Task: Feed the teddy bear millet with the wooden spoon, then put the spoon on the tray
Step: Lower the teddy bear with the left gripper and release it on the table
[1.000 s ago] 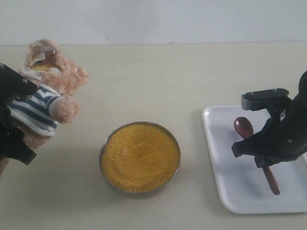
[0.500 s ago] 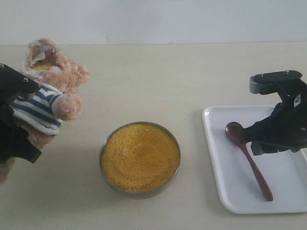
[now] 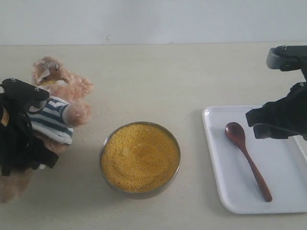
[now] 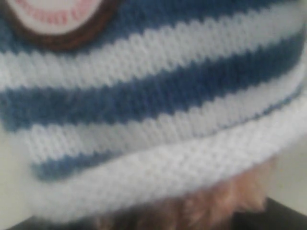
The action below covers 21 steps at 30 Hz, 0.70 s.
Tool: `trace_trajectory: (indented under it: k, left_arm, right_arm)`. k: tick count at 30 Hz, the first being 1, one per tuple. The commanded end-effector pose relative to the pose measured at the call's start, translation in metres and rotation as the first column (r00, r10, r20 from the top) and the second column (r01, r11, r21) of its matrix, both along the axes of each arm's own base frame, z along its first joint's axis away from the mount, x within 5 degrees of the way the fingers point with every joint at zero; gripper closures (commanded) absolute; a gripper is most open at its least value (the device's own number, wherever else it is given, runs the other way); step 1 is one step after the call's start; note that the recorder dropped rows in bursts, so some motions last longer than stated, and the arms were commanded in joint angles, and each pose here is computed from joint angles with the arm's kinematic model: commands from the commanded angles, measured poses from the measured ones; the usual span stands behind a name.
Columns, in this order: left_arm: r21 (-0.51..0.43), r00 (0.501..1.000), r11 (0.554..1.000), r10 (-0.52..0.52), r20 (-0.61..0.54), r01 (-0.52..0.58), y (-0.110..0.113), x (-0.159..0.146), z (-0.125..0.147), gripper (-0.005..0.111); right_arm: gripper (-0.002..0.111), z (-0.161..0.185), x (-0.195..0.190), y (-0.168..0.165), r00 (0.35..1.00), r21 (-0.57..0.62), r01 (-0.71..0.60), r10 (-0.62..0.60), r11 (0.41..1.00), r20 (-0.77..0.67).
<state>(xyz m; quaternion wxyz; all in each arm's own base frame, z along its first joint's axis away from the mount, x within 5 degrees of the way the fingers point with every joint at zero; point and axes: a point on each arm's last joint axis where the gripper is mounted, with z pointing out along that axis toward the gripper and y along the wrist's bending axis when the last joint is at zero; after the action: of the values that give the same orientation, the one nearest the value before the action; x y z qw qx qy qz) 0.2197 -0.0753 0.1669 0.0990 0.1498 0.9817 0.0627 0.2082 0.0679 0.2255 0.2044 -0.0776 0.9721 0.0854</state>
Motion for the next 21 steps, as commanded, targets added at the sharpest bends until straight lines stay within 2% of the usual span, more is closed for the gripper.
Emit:
trace_trajectory:
  k: [1,7,10,12,17,19,21]
  left_arm:
    - [-0.025,0.998,0.998,0.061,-0.019,-0.062,-0.007,0.008,-0.013,0.103]
    - [-0.011,0.994,0.995,0.095,-0.054,-0.096,-0.011,0.016,-0.025,0.103]
    - [-0.018,0.993,0.994,0.104,-0.055,-0.105,-0.012,0.018,-0.025,0.093]
    - [-0.023,0.993,0.994,0.108,-0.054,-0.109,-0.012,0.018,-0.024,0.080]
    - [-0.046,0.989,0.990,0.133,-0.062,-0.136,-0.014,0.016,-0.022,0.037]
    - [-0.047,0.989,0.989,0.138,-0.062,-0.141,-0.014,0.016,-0.022,0.026]
    - [-0.047,0.985,0.985,0.162,-0.065,-0.165,-0.013,0.015,-0.021,0.020]
  right_arm:
    - [0.058,0.012,-0.007,0.001,0.999,0.034,-0.017,0.016,0.999,0.040]
    - [0.058,0.014,-0.007,0.001,0.999,0.044,-0.015,0.013,0.999,0.052]
    - [0.058,0.014,-0.007,0.002,0.998,0.054,-0.024,0.021,0.998,0.059]
    - [0.058,0.015,-0.006,0.003,0.998,0.061,-0.025,0.021,0.998,0.066]
    - [0.058,0.015,-0.005,0.003,0.996,0.064,-0.024,0.018,0.998,0.083]
    - [0.058,0.016,-0.005,0.003,0.996,0.069,-0.021,0.015,0.997,0.084]
    - [0.058,0.016,-0.005,0.003,0.996,0.069,-0.021,0.015,0.997,0.084]
